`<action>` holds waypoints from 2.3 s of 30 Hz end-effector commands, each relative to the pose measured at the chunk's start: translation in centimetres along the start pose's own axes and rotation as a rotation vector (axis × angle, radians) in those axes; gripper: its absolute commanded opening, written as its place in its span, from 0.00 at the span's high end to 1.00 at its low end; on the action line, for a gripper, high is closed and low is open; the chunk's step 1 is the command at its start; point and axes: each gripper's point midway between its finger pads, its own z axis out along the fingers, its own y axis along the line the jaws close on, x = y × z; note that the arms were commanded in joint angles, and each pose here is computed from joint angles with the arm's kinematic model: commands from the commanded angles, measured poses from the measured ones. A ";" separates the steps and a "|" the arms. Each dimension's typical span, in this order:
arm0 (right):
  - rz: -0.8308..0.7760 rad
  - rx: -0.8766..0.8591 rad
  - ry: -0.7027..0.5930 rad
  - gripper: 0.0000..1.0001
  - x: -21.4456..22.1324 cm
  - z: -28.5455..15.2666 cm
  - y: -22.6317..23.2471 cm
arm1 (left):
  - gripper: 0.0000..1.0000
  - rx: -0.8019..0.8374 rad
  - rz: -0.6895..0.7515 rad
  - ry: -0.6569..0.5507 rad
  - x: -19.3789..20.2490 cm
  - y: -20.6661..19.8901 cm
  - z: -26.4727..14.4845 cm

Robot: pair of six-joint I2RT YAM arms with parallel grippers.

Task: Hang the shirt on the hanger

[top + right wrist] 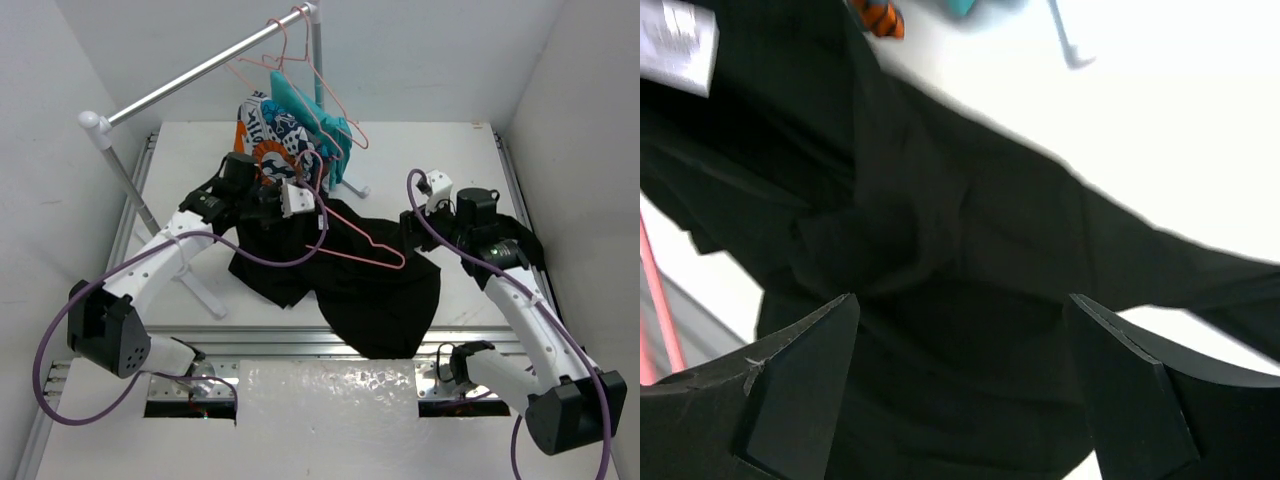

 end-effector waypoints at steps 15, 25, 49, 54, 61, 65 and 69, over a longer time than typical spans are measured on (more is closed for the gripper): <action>-0.131 -0.576 -0.142 0.33 -8.2 -3.3 11.9 | 1.00 -0.009 0.125 0.044 1.3 -0.8 0.2; -0.091 -0.413 -0.029 0.36 -5.3 5.0 10.8 | 1.00 0.062 0.103 -0.023 -0.3 -2.3 -0.1; -0.652 -0.448 -0.315 1.00 -5.8 7.1 14.5 | 1.00 0.400 -0.061 -0.328 -6.0 -9.0 -1.7; -0.691 -0.479 -0.351 1.00 -7.1 6.6 15.9 | 0.93 0.400 -0.079 -0.336 -6.1 -8.9 -1.6; -0.744 -0.503 -0.392 1.00 -8.8 6.0 17.6 | 0.84 0.385 -0.072 -0.318 -5.6 -8.7 -1.2; -0.743 -0.520 -0.385 1.00 -8.6 6.2 18.1 | 1.00 0.375 -0.052 -0.310 -5.5 -8.3 -1.0; -0.706 -0.492 -0.381 1.00 -8.6 6.3 17.7 | 1.00 0.404 -0.008 -0.289 -4.5 -9.1 -1.4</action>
